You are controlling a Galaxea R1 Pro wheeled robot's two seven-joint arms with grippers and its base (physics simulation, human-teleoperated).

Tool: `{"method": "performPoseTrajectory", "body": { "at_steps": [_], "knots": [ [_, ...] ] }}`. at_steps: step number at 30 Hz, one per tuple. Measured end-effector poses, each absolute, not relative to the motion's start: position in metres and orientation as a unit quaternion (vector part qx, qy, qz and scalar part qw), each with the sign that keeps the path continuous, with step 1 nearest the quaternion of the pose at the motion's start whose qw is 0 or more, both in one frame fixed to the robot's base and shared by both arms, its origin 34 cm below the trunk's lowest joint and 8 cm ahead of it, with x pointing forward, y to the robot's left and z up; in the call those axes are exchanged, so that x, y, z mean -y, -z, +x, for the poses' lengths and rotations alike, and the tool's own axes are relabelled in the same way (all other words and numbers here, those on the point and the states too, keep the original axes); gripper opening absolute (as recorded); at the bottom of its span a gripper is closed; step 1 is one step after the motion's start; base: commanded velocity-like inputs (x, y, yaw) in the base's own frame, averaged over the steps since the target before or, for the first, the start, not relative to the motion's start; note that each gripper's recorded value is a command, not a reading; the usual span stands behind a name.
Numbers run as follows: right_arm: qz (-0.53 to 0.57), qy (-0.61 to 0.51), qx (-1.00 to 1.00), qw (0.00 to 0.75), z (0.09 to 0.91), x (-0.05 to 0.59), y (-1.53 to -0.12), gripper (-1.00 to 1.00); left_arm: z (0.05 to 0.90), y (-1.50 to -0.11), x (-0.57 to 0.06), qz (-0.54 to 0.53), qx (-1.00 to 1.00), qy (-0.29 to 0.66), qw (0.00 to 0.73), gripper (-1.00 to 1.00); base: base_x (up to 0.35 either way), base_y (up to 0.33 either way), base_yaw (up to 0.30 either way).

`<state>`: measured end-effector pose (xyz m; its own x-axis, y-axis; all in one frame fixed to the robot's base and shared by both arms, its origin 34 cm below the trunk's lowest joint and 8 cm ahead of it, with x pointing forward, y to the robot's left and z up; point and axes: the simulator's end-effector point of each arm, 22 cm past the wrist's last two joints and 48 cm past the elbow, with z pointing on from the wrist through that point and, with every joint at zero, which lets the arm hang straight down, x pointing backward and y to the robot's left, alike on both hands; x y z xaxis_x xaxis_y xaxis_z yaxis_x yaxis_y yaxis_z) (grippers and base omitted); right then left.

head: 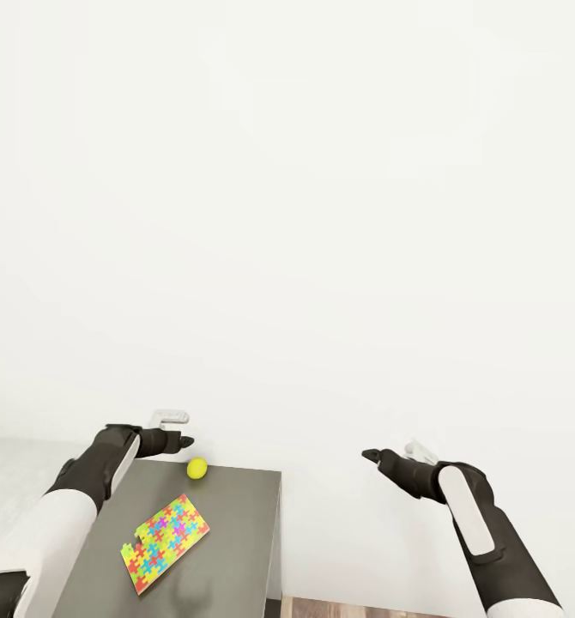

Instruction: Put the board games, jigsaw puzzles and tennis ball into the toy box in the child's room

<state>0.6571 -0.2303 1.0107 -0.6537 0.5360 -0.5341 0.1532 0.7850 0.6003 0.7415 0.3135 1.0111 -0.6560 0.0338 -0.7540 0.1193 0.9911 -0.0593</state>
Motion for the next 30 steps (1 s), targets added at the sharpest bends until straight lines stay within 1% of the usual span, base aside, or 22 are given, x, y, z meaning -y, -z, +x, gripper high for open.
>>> {"method": "performPoseTrajectory", "body": {
  "at_steps": [12, 24, 30],
  "knots": [
    [0.191, -0.266, -0.867, 0.376, 0.658, 0.230, -1.020, 1.00, 0.742, -1.010, -0.311, 0.041, -0.909, 0.051, 0.413, 1.00, 0.000, 0.000, 0.000],
    [0.173, -0.320, -0.847, 0.388, 0.660, 0.213, -1.034, 1.00, 0.742, -1.009, -0.311, 0.042, -0.909, 0.050, 0.412, 1.00, 0.000, 0.000, 0.000],
    [0.172, -0.327, -0.845, 0.385, 0.660, 0.210, -1.032, 1.00, 0.742, -1.004, -0.311, 0.042, -0.910, 0.050, 0.409, 1.00, 0.000, 0.000, 0.000]
  ]
}}
